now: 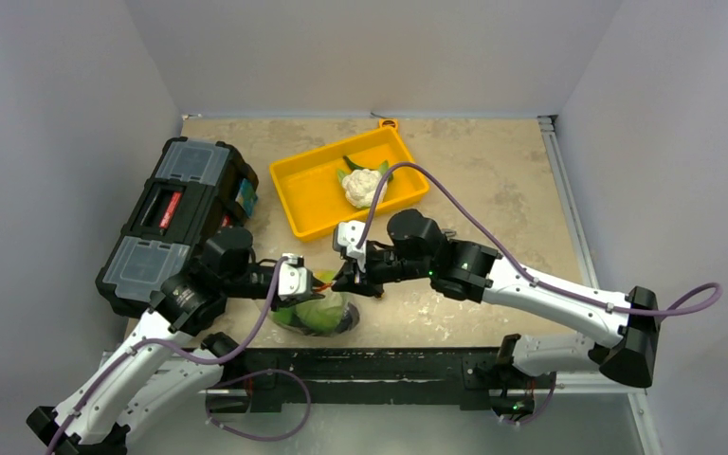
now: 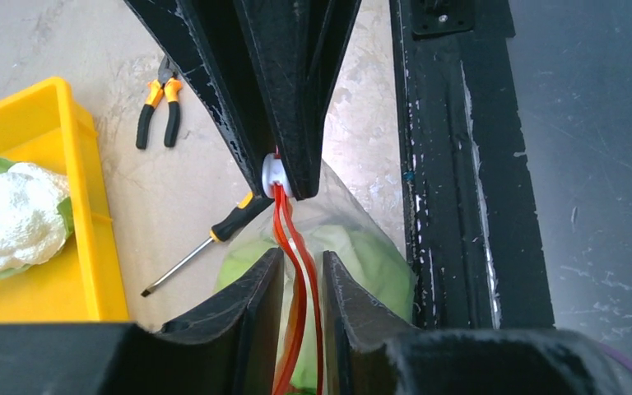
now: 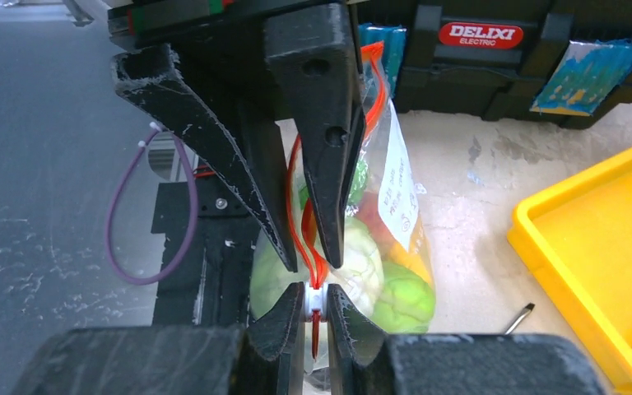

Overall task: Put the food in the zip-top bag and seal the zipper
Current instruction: Zip the zipper food storage bag at the center of the board.

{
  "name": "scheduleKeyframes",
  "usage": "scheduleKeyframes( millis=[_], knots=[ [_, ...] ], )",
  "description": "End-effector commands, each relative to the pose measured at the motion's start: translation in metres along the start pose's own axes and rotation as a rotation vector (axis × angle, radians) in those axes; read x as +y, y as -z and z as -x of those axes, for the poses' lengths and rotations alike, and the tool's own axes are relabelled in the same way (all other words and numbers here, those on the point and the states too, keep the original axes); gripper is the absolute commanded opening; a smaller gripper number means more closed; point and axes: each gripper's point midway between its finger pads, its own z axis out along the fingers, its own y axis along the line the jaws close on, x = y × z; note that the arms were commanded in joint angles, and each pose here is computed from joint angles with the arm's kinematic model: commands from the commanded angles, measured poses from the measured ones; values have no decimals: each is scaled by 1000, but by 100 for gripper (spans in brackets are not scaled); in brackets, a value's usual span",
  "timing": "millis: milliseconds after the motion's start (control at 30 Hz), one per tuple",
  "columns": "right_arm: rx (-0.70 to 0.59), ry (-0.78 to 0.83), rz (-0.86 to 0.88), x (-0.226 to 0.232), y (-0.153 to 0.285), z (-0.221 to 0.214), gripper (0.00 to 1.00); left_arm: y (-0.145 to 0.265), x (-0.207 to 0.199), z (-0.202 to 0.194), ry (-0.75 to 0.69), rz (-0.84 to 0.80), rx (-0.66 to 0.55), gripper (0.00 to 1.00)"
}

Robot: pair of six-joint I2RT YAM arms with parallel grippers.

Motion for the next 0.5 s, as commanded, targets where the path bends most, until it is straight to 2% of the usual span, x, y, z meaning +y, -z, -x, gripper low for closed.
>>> scheduleKeyframes(
  millis=[0, 67, 200, 467],
  knots=[
    [-93, 26, 29, 7, 4, 27, 0, -2, -1, 21, -48, -32, -77, 20],
    [-100, 30, 32, 7, 4, 29, 0, -2, 3, 19, -35, -20, -58, 0],
    [-93, 39, 36, 8, 5, 28, 0, -2, 11, 13, -21, 13, -15, 0],
    [-96, 45, 76, 16, -6, 28, 4, 0, 15, 16, -39, 43, -31, 0]
  ],
)
